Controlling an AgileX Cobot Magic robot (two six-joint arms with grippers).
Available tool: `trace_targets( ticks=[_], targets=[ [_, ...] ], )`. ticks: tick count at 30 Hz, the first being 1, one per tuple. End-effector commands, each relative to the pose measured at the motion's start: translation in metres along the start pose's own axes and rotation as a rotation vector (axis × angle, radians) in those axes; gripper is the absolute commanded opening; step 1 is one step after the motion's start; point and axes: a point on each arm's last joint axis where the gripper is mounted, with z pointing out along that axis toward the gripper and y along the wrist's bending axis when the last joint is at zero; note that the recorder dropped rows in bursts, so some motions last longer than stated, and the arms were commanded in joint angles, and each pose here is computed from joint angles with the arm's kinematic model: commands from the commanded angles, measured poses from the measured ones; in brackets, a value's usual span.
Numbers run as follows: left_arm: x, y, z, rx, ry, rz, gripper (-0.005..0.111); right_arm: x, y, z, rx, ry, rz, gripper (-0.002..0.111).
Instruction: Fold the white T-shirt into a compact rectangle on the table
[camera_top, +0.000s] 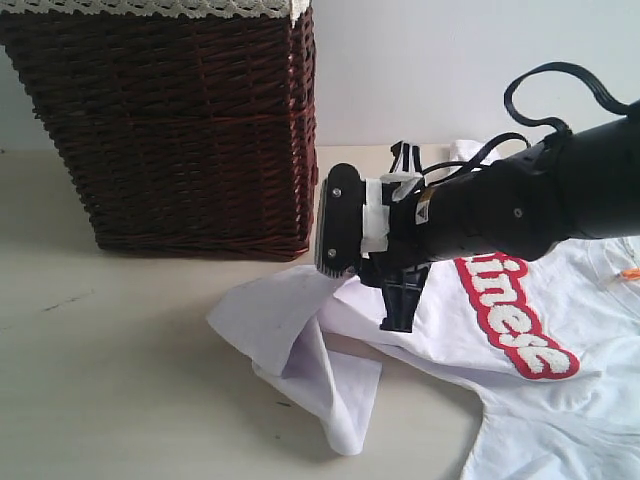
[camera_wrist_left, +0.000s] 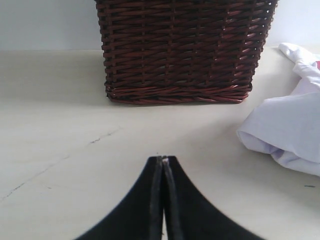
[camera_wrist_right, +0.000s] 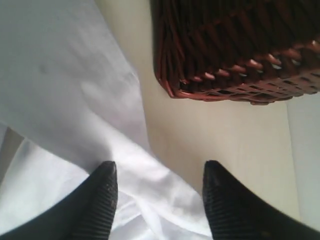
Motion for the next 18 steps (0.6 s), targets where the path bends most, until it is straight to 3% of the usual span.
trace_targets(
  ticks=[1,10,18],
  targets=[
    [-0.001,0.0,0.0,-0.003,-0.01,-0.004,0.0,-0.002,0.002,0.004,-0.007,0.002,-0.107,0.053],
    [-0.001,0.0,0.0,-0.003,-0.01,-0.004,0.0,-0.005,-0.005,-0.016,-0.002,0.007,-0.156,0.053],
    [-0.001,0.0,0.0,-0.003,-0.01,-0.004,0.0,0.001,0.004,-0.011,-0.085,0.059,-0.18,0.053]
  ],
)
